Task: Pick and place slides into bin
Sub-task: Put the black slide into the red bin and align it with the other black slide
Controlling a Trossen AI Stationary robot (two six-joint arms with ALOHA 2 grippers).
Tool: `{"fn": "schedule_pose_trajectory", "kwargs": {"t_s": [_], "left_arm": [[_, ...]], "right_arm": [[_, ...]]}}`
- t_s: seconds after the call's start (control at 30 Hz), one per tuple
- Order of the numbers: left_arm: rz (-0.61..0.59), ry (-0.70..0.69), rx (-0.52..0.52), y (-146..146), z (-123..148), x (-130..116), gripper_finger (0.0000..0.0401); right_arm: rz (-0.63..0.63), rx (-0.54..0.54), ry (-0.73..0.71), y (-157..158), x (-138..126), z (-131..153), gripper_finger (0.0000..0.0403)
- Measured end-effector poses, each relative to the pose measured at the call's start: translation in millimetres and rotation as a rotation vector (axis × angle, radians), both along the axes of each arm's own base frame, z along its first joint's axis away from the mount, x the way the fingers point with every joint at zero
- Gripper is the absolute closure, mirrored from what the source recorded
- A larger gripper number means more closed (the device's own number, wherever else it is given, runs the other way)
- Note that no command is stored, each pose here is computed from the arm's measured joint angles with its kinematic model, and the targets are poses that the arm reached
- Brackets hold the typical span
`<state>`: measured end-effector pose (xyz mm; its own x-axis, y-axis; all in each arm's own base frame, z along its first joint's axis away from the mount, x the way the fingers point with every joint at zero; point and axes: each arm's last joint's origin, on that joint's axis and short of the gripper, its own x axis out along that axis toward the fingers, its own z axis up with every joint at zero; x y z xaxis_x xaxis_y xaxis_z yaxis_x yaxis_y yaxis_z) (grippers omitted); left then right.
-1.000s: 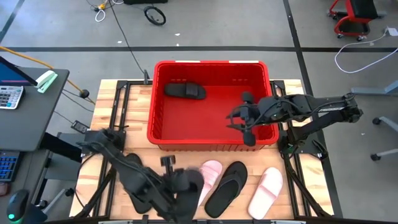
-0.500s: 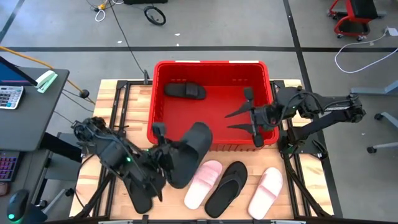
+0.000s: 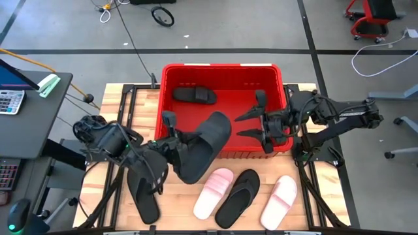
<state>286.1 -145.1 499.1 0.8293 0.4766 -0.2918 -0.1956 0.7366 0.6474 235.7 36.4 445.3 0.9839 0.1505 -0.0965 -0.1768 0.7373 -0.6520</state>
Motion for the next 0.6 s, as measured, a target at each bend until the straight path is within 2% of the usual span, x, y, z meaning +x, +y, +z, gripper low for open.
{"fn": "schedule_pose_trajectory", "kwargs": {"t_s": [0.17,0.4,0.6], "left_arm": [[-0.021,0.003,-0.019,7,1,4,0.0393],[-0.055,-0.005,-0.043,12,4,10,0.0393],[-0.041,-0.006,-0.043,16,4,12,0.0393]], "right_arm": [[0.007,-0.081,0.015,1,6,-5,0.0167],[-0.078,-0.244,0.026,-1,16,-11,0.0157],[-0.077,-0.253,0.033,0,21,-14,0.0173]]}}
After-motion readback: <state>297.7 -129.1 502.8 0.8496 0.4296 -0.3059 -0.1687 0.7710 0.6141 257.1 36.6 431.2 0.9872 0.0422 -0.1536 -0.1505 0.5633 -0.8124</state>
